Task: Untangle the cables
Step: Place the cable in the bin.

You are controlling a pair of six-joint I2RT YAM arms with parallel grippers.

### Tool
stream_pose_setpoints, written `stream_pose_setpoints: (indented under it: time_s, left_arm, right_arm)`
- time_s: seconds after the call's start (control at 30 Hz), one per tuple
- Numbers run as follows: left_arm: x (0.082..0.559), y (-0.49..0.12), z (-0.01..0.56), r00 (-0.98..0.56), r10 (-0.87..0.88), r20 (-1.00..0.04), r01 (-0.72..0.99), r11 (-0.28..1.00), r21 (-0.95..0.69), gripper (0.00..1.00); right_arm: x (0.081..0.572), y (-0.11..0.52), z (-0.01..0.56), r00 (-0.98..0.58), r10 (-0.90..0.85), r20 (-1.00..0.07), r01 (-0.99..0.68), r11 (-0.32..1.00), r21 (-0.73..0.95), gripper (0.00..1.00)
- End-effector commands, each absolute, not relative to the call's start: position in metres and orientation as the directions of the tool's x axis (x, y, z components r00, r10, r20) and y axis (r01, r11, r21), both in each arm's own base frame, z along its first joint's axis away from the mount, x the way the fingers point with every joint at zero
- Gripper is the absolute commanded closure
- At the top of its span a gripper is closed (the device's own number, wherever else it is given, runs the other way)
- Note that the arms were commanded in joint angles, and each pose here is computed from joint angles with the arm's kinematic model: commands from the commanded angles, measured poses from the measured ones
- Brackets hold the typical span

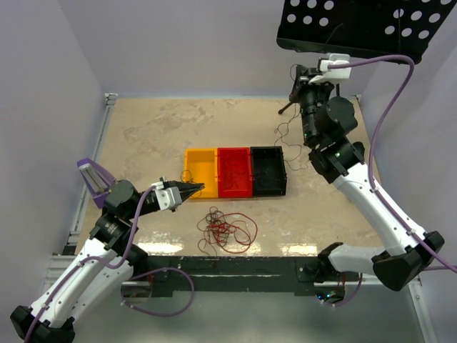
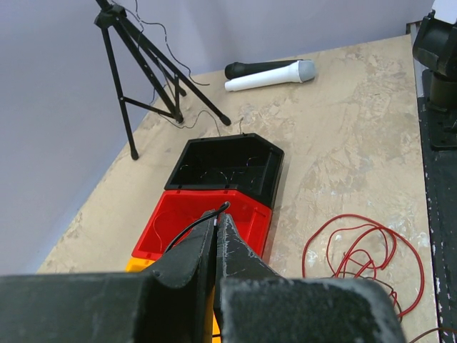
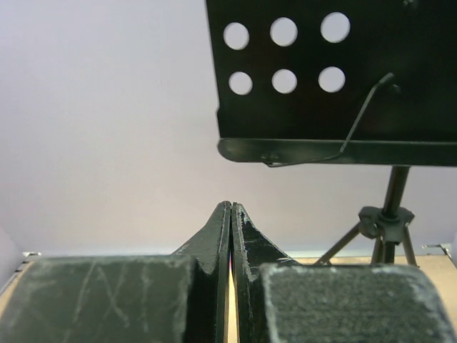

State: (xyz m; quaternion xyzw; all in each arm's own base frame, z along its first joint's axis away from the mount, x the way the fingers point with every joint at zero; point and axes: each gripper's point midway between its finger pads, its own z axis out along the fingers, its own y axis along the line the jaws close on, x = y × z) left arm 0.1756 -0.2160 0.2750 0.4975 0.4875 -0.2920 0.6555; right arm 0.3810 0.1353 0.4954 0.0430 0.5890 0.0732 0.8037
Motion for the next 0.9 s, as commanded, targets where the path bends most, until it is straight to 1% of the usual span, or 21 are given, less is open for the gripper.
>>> stream_pose_setpoints:
  time_s: [0.0,0.2,0.37,0.6,0.87]
  left_arm:
    - [0.174,-0.215,0.289,0.395,0.082,-0.915,0.854,0.335,0.399,1.00]
    - [0.173,-0.216,0.288,0.390,0.079,-0.917,0.858,0.331,0.393,1.00]
    - [0.174,-0.216,0.288,0.391,0.080,-0.917,0.858,0.331,0.394,1.00]
    - [0.174,-0.215,0.289,0.388,0.077,-0.918,0.858,0.333,0.390,1.00]
    - [0.174,-0.215,0.289,0.393,0.078,-0.916,0.856,0.332,0.396,1.00]
  right_arm:
    - [0.357,0.118,0.553,0.414,0.186,-0.891,-0.040,0.982,0.187,1.00]
    - [0.339,0.099,0.599,0.490,0.164,-0.856,0.004,0.982,0.191,1.00]
    - [0.330,0.097,0.616,0.516,0.174,-0.839,-0.011,0.980,0.197,1.00]
    - [0.332,0.123,0.603,0.478,0.252,-0.842,-0.140,0.967,0.211,1.00]
    - [0.344,0.153,0.568,0.403,0.282,-0.871,-0.218,0.954,0.207,1.00]
